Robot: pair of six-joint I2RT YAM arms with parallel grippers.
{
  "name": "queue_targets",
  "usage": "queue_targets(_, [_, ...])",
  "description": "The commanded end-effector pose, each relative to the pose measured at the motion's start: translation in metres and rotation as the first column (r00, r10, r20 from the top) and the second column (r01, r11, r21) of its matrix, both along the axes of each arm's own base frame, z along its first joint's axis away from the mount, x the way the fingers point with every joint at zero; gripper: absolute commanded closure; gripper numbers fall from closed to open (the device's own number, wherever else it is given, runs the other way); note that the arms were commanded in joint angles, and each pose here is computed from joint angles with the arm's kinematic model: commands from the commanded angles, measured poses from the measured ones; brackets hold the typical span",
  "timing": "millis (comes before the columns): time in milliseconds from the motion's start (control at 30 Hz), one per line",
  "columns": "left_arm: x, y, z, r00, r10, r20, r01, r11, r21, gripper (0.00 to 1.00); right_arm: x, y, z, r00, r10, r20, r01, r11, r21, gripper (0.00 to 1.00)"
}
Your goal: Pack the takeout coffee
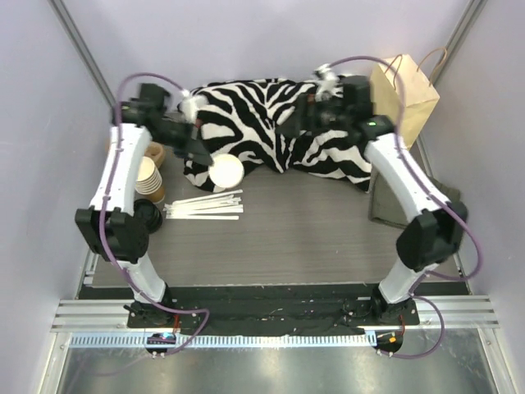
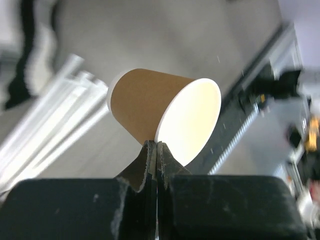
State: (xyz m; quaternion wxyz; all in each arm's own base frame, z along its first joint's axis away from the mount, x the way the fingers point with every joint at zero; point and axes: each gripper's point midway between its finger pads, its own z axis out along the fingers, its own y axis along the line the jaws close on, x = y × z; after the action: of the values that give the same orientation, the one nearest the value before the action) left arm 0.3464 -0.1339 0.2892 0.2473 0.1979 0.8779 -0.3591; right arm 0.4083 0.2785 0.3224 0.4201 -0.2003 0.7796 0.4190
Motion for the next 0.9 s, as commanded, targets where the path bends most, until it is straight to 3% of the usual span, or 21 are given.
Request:
queue_targets(0, [-0.059,-0.051,-0.041,0.962,-0.226,-0.153,0.232,0.972,0.025,1.00,-0.027,-0.082,-0.011,0.997,-0.081,0.010,0.082,0.989,-0.123,0.00])
queue_targets(167, [-0.092,-0.115,-0.086,0.874,-0.431,-0.226,0.433,0.900,-0.042,1.00,-0.071,-0.113,-0.069,0.989,-0.133,-0.070,0.111,0.960,-0.257,0.00])
queue_targets(400, [-0.097,-0.161,-0.125,0.814,-0.483,-0.324,0.466,0.875,-0.132,1.00,-0.085,-0.135,-0.080,0.979,-0.189,-0.072,0.160,0.943,-0.292,0.00])
queue_targets(867, [-0.078,-0.177,-0.177,0.843,-0.394,-0.367,0.401,0.914,-0.060,1.00,-0.075,-0.131,-0.080,0.982,-0.174,-0.079,0.146,0.948,-0.282,0.00])
